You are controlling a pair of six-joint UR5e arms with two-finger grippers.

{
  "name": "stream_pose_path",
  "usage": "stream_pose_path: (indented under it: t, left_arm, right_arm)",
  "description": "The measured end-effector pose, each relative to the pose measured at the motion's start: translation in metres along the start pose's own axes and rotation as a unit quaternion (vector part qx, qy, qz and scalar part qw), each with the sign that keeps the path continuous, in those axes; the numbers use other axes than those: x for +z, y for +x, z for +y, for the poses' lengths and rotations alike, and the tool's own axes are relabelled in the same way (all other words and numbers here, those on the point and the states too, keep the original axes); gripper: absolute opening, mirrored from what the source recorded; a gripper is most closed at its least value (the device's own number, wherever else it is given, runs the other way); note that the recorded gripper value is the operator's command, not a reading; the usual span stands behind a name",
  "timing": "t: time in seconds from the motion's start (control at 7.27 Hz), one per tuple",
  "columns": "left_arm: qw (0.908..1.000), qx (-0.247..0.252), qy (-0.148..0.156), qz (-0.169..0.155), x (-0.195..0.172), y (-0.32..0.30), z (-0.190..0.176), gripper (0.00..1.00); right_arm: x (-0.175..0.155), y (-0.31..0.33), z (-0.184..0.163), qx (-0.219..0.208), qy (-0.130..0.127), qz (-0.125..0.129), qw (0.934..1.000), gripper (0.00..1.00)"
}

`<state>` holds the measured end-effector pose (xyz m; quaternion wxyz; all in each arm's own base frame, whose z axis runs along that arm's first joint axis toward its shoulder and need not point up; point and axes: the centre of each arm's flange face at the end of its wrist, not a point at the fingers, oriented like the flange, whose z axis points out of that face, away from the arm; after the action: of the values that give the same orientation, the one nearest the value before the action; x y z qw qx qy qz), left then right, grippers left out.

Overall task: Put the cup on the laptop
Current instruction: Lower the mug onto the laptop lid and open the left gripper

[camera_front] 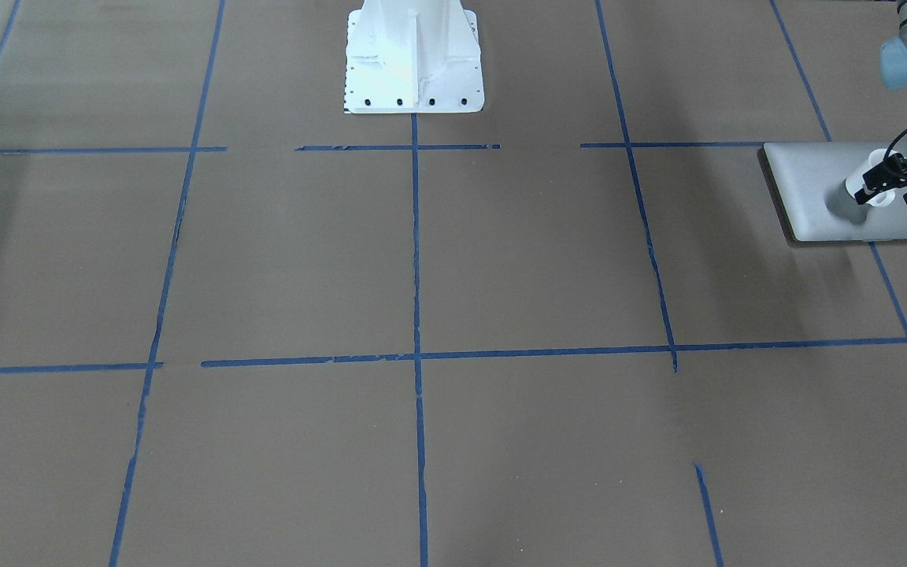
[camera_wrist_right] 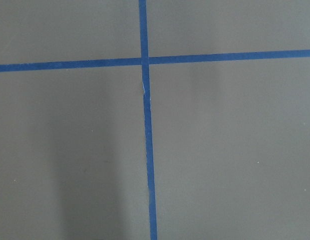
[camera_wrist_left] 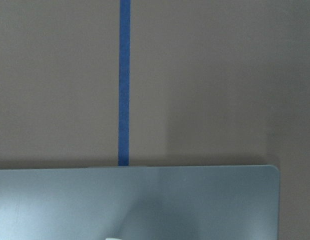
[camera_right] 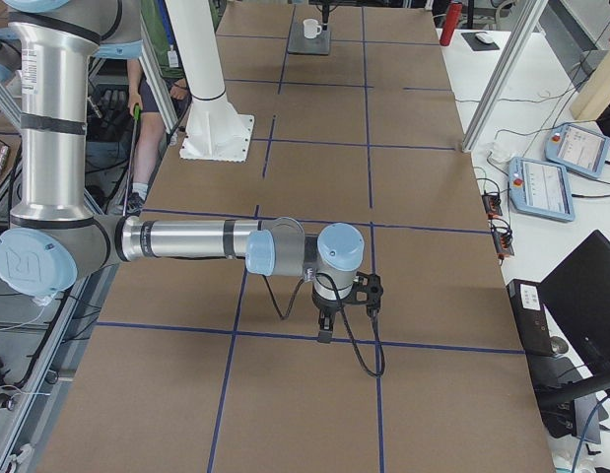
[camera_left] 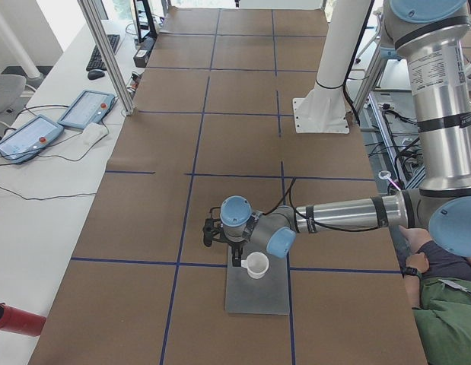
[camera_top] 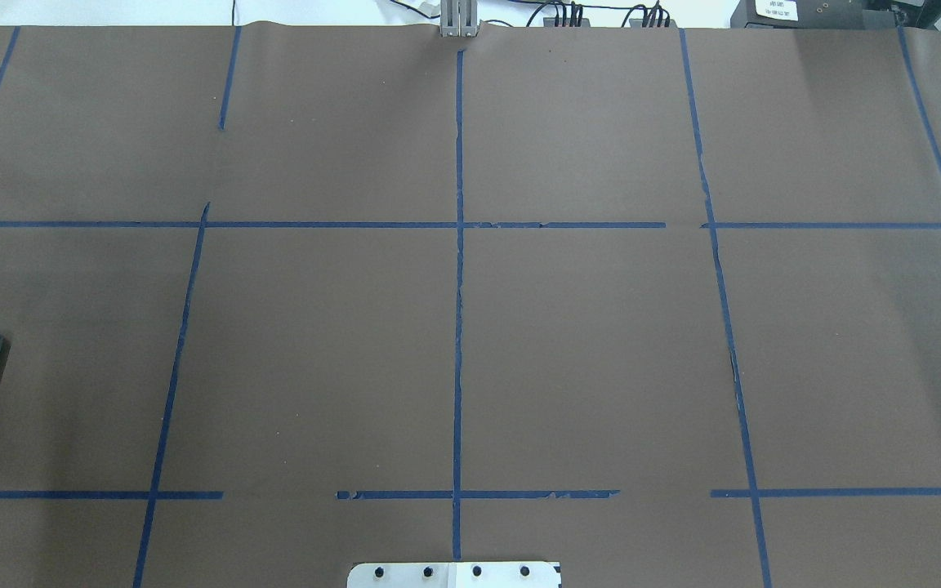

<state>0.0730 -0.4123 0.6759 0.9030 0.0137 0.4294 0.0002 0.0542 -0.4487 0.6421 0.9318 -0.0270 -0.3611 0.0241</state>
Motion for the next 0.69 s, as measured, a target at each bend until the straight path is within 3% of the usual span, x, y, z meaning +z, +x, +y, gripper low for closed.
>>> stream_pose_path:
  t: [0.28, 0.69]
  left_arm:
    - [0.9997, 0.02, 0.017, -0.003, -0.02, 0.01, -0.031, 1.0]
    - [0.9962, 0.056, 0.042, -0.052, -0.105, -0.013, -0.103, 1.0]
  right_arm:
    - [0.0, 0.0, 0.0, 0.0, 0.0, 0.0, 1.0, 1.0]
    - [0.0, 0.0, 0.0, 0.0, 0.0, 0.0, 1.0, 1.0]
